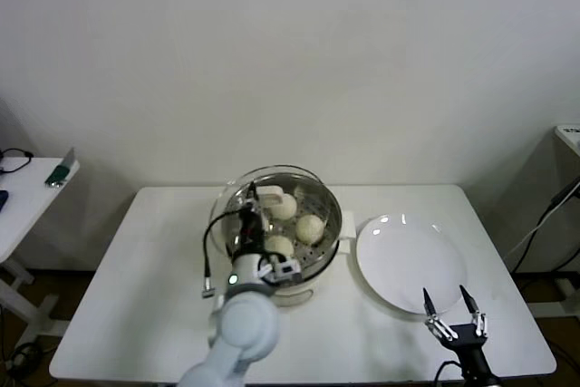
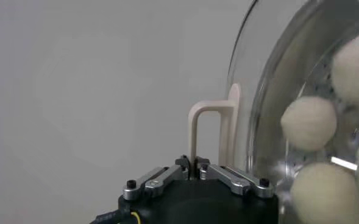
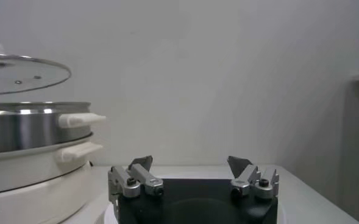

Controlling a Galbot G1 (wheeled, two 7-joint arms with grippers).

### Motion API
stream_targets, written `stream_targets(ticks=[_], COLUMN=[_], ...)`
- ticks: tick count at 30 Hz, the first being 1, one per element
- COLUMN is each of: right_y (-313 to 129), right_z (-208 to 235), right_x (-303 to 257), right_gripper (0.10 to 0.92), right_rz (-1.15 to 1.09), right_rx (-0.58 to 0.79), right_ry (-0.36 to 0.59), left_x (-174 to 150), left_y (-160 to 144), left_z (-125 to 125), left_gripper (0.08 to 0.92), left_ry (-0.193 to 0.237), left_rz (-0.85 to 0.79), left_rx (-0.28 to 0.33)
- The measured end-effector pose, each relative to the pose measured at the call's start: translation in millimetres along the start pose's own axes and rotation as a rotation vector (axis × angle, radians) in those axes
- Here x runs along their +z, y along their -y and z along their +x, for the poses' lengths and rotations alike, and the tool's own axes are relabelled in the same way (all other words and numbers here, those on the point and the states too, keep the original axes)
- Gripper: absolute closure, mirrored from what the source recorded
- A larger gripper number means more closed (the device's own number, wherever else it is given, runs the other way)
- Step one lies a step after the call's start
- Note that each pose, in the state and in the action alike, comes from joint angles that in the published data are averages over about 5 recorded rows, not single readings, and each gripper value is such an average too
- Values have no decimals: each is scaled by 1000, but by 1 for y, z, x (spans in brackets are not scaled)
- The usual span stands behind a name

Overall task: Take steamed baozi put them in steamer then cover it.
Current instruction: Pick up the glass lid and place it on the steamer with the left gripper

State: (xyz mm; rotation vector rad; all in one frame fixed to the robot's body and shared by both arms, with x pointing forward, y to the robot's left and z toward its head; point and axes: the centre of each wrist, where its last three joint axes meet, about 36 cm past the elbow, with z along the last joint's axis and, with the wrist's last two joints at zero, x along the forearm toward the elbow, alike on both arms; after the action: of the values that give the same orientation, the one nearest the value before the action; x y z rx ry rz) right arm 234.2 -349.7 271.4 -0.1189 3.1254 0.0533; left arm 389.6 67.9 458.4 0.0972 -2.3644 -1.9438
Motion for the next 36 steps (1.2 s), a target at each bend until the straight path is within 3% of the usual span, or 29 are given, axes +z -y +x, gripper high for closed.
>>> stream_targets(ticks=[12,36], right_y=[3,2], right_z=[0,8], right_x=[3,8], right_gripper=[200,200], right_rz=[-5,-10], right_rx=[12,14], right_ry=[19,29], left_x=[-40,-33], left_y=[28,50], left_z=[-2,-13], left_gripper=[855,855], left_ry=[-3,-37], left_rz=[-61,-169], left_rx=[20,6])
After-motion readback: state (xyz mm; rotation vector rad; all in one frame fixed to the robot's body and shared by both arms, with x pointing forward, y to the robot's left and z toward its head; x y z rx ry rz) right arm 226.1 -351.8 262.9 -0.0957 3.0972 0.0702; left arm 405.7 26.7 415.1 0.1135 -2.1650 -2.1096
